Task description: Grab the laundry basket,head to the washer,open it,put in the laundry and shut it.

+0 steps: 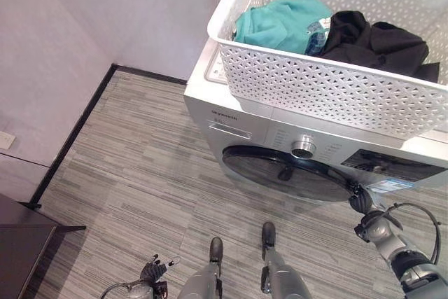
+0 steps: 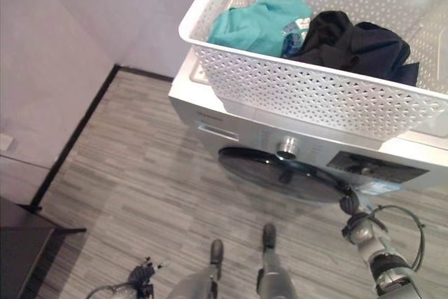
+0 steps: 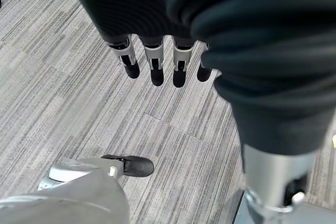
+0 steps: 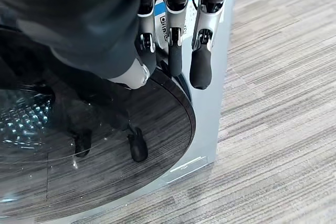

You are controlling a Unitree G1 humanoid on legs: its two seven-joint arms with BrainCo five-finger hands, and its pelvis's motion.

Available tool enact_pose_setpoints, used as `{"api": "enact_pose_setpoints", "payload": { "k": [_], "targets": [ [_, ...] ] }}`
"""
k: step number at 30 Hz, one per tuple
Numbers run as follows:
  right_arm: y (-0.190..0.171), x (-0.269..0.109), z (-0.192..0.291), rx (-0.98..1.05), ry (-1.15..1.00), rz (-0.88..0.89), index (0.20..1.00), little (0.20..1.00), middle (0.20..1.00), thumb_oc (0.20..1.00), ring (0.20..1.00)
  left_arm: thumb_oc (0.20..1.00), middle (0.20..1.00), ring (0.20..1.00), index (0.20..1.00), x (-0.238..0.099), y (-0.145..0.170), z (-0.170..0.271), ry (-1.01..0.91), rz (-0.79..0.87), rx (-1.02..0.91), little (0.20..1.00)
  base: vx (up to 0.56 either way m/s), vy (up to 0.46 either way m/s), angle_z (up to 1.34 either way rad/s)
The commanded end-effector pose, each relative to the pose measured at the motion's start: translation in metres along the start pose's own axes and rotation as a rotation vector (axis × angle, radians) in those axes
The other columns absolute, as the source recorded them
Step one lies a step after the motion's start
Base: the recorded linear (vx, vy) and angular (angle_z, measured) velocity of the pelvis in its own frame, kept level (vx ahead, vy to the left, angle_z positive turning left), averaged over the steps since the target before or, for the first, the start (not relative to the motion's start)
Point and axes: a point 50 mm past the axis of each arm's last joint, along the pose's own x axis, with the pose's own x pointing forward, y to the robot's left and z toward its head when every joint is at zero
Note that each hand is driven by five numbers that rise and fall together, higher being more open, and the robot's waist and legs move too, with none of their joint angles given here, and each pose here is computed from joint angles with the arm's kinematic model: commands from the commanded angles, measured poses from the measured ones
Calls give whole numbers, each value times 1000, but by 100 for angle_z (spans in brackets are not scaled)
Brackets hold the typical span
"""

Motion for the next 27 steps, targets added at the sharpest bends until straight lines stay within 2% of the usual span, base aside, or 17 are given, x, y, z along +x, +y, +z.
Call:
{"api": "enact_pose_setpoints", "payload": {
  "k": [1,7,19,27],
  "targets": [
    [47,4,76,264,-197,280,200,200,200,200,200,1000,1000,1000,1000,3,5,9,-8,10,35,1000,3,-12,9],
    [74,-8,102,224,-298,407,200,200,200,200,200,1000,1000,1000,1000,3,10,6,14,16,43,1000,2,-8,3],
    [119,-29,116,163,-321,597,200,200,200,200,200,1000,1000,1000,1000,4,8,11,8,10,54,1000,3,-3,2],
    [152,-51,128,-5,-389,752,200,200,200,200,200,1000,1000,1000,1000,4,12,9,20,17,52,1000,3,-2,3]
  ]
}}
